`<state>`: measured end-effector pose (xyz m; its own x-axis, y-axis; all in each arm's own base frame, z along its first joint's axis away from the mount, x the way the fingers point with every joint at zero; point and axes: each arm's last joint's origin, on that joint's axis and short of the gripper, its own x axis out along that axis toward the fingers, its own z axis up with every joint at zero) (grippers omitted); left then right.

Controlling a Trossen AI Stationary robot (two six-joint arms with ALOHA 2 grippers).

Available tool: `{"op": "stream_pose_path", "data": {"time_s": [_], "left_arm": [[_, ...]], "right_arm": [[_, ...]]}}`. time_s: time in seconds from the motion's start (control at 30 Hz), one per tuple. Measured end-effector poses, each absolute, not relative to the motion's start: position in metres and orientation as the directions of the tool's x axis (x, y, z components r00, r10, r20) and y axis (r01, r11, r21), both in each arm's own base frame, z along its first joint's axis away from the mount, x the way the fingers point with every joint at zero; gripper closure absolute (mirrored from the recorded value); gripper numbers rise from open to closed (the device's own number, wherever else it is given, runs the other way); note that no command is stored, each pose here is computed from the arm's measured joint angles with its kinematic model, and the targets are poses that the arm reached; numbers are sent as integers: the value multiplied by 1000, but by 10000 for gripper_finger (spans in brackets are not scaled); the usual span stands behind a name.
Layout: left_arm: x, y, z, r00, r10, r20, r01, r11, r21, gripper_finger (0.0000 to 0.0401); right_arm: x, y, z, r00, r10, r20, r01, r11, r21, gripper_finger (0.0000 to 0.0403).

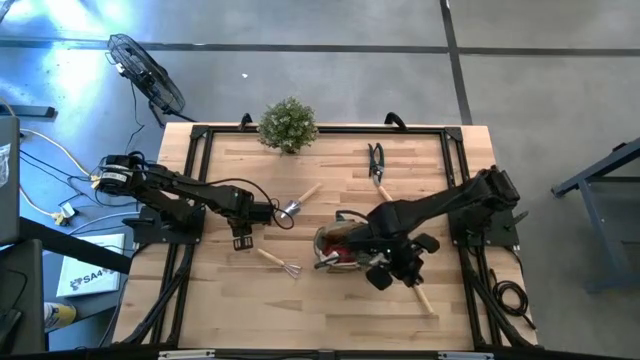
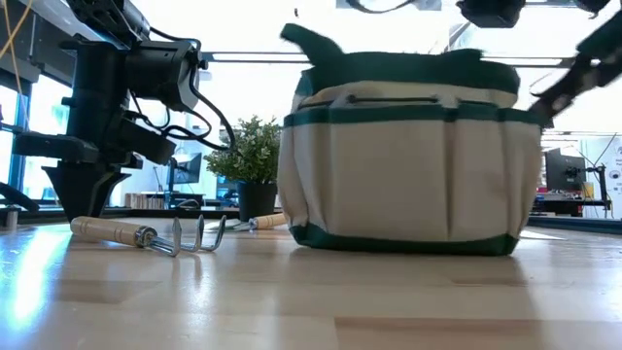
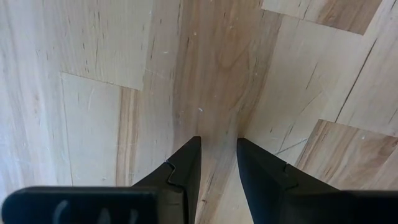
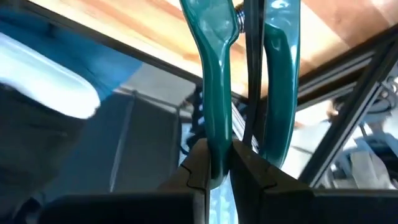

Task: Pick & Place Garden tools in Gardening bag
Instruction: Put the bottom green scissors into the green bag

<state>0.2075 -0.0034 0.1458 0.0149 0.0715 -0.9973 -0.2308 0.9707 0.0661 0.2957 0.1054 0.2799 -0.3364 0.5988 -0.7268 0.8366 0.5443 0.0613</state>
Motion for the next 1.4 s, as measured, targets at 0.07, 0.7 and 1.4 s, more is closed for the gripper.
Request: {"op": "stream_pose_path", "data": {"time_s": [0.07, 0.7, 1.4], "left_arm": [[208, -3, 146, 15, 71, -997, -231, 971, 66, 301], [208, -3, 146, 18, 72, -997, -228, 971, 66, 301], [212, -3, 146, 64, 89, -994, -184, 980, 76, 301]], "right_arm": [[294, 104, 275, -349, 602, -718, 835, 547, 53, 376], [305, 70, 275, -279, 676, -682, 878, 467, 103, 376], [316, 20, 276, -128, 778, -615, 945, 283, 162, 376]]}}
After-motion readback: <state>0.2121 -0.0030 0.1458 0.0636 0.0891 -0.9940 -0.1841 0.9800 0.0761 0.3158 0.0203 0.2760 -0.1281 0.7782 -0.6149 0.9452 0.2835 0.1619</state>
